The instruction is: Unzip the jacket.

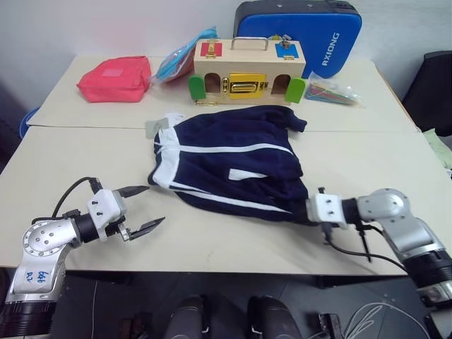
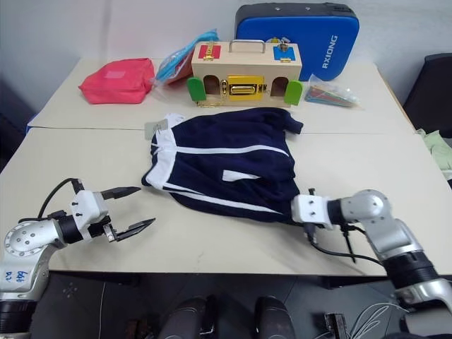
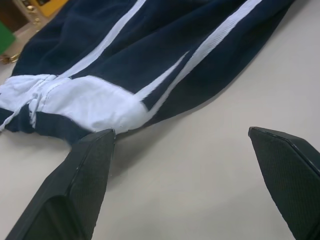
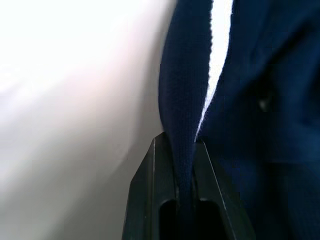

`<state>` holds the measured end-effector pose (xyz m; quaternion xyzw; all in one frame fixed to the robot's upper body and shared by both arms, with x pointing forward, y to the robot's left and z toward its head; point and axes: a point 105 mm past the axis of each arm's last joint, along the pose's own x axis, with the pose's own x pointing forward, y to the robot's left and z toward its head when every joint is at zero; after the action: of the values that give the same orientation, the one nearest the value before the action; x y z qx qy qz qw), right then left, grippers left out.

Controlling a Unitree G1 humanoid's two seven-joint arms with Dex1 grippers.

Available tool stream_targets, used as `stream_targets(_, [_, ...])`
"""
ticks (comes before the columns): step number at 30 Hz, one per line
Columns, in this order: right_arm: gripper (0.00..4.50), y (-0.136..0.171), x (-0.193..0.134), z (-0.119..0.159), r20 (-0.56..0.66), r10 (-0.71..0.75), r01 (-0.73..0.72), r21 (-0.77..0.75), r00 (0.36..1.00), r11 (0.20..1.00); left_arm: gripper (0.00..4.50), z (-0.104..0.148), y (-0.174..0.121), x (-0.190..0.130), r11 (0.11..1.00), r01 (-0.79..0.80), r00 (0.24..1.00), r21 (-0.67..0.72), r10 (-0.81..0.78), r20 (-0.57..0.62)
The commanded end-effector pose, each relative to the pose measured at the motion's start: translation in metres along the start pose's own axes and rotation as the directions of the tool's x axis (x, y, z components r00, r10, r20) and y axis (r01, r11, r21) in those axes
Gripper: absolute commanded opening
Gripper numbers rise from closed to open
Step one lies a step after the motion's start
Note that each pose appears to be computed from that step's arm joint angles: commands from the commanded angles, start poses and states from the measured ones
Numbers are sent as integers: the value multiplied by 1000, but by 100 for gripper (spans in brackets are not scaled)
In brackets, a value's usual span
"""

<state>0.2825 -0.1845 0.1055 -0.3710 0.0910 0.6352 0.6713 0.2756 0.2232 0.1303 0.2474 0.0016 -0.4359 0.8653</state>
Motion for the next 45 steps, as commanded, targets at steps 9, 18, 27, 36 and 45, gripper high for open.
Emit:
stream_targets(9, [5,58,8,56,286,177,-181,-14,942,983,450,17,-35,-12,984,161,987,-72,-161,3])
stream_targets(18, [206,53,-9,62,354,117,-201,211,928,957,450,15,-26,12,992,81,996,97,-78,-33])
stream_targets(27, [443,-27,-27,36,214,-181,179,33,960,983,450,6,-21,38,988,106,994,116,-101,-50])
stream_targets(36, [427,-77,14,-22,-113,-303,301,-38,946,953,411,-12,-11,63,998,37,994,53,-31,-103])
stream_targets(45, [164,-84,-7,-34,-183,-365,360,-62,913,931,154,-30,-7,56,1000,-8,982,8,10,-188])
